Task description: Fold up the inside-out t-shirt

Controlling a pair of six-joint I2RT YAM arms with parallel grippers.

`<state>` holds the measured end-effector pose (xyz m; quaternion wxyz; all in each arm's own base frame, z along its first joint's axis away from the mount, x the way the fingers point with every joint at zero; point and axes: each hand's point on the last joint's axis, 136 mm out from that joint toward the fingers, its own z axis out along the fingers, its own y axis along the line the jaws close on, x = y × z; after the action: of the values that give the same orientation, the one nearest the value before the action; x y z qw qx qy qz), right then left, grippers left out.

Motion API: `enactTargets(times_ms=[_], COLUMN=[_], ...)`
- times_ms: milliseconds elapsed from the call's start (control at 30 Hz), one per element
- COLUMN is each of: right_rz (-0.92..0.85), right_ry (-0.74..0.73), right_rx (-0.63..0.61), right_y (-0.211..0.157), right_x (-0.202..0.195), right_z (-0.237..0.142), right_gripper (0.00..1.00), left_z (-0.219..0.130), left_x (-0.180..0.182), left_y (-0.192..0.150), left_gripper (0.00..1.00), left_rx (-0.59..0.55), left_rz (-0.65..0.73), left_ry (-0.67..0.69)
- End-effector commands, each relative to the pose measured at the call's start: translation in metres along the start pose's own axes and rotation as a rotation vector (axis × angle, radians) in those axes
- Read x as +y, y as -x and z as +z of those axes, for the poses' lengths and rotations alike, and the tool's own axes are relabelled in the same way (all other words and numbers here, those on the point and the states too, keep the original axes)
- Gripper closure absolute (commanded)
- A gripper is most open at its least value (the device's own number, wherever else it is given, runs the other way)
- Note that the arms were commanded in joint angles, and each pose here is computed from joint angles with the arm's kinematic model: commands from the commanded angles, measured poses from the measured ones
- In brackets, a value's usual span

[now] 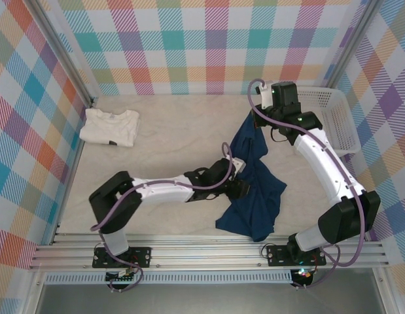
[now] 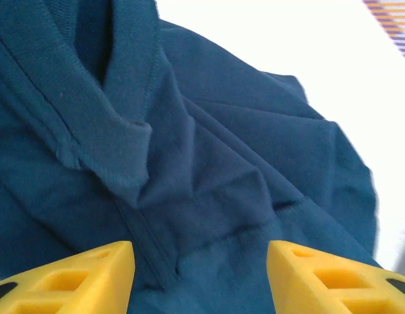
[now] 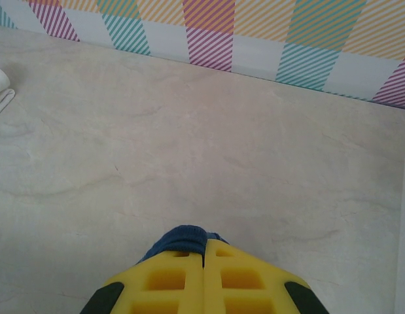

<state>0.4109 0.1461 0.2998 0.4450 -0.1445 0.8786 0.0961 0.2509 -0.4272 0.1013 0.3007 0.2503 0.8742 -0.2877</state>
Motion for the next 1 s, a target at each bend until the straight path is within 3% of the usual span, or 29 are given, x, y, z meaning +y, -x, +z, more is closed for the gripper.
enactTargets(times_ms=[0, 133, 200, 333, 433, 533, 667, 867, 967], right_rz=[0.016, 0.017, 0.02, 0.024, 0.031, 0.037, 0.009, -0.104, -0.163], right_ry=[0.029, 0.029, 0.028, 0.016, -0.007, -0.038, -0.043, 0.118, 0.224], right_rx=[-0.043, -0.05, -0.055, -0.064, -0.085, -0.133, -0.291, -0.608, -0.73], right_y=[0.011, 0.011, 0.012, 0.013, 0.017, 0.027, 0.052, 0.072, 0.073], right_x=[0.003, 0.001, 0.0, -0.003, -0.01, -0.019, -0.014, 0.028, 0.051], right_z=[-0.004, -0.007, -0.01, -0.015, -0.025, -0.048, -0.117, -0.245, -0.301], right_gripper=[1.0, 1.0, 1.0, 1.0, 1.0, 1.0, 1.0, 1.0, 1.0], left_z=[0.014, 0.03, 0.039, 0.045, 0.018, -0.042, -0.161, -0.35, -0.407], left_x=[0.013, 0.022, 0.023, 0.033, 0.031, 0.023, 0.026, 0.011, -0.005], left_y=[0.02, 0.023, 0.026, 0.036, 0.057, 0.086, 0.126, 0.167, 0.171], left_gripper=[0.44, 0.48, 0.55, 0.82, 0.98, 1.0, 1.0, 1.0, 1.0], left_rx=[-0.085, -0.102, -0.099, -0.13, -0.185, -0.265, -0.409, -0.717, -0.798], left_rz=[-0.021, -0.012, -0.007, -0.043, -0.048, 0.02, 0.179, 0.308, 0.35], left_ry=[0.125, 0.173, 0.182, 0.183, 0.145, 0.13, 0.215, 0.255, 0.197])
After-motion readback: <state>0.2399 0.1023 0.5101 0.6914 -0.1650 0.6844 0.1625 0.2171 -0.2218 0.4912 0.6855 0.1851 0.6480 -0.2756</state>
